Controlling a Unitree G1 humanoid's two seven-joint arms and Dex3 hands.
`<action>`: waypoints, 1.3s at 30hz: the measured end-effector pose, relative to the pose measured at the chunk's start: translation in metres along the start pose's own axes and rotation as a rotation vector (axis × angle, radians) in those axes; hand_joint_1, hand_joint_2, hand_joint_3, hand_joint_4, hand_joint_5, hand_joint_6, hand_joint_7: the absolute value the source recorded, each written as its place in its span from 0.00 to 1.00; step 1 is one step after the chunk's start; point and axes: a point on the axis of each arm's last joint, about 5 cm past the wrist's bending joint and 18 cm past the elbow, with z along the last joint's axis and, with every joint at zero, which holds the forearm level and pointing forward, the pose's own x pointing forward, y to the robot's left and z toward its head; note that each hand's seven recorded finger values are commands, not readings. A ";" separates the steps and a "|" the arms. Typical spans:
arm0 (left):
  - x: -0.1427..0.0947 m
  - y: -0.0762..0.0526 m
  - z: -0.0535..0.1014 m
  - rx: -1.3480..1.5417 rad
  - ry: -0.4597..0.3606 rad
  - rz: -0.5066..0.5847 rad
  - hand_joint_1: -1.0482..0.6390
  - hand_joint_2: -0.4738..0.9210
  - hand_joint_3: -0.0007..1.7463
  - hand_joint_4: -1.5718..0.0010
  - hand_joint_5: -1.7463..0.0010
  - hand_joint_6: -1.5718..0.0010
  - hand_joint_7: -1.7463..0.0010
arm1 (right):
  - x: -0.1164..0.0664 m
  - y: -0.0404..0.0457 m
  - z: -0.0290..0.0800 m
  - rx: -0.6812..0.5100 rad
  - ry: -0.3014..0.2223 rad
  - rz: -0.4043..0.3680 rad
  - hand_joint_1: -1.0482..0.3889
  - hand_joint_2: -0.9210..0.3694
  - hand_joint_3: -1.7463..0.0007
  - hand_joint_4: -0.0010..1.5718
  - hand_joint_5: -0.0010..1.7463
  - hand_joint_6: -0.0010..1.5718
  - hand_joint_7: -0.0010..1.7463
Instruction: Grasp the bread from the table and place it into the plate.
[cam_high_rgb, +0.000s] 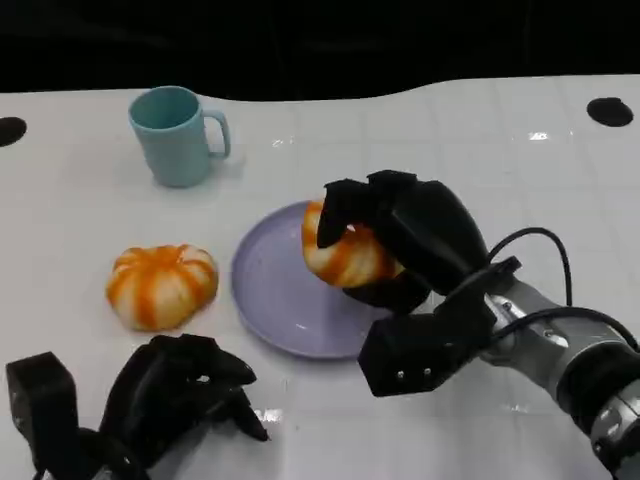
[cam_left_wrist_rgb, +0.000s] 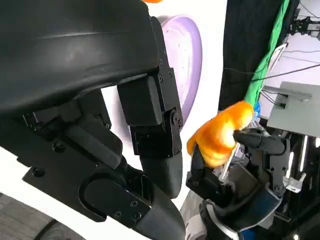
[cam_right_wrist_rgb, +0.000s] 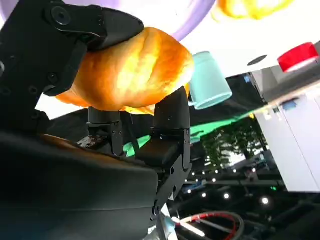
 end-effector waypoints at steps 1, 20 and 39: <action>-0.001 0.000 0.000 0.000 0.000 0.001 0.00 0.85 0.00 0.00 0.66 0.00 0.88 | 0.000 0.0007 0.000 -0.003 0.007 0.011 0.61 0.43 0.33 0.58 0.93 0.57 0.64; -0.003 0.000 -0.001 -0.008 0.008 0.005 0.00 0.85 0.00 0.00 0.66 0.00 0.88 | 0.005 -0.0030 -0.004 -0.010 0.114 0.327 0.22 0.00 0.93 0.02 0.14 0.15 0.00; -0.003 -0.001 -0.001 -0.009 0.005 0.004 0.00 0.85 0.00 0.00 0.66 0.00 0.89 | -0.005 -0.0224 -0.008 0.048 0.077 0.302 0.29 0.00 0.98 0.06 0.22 0.17 0.02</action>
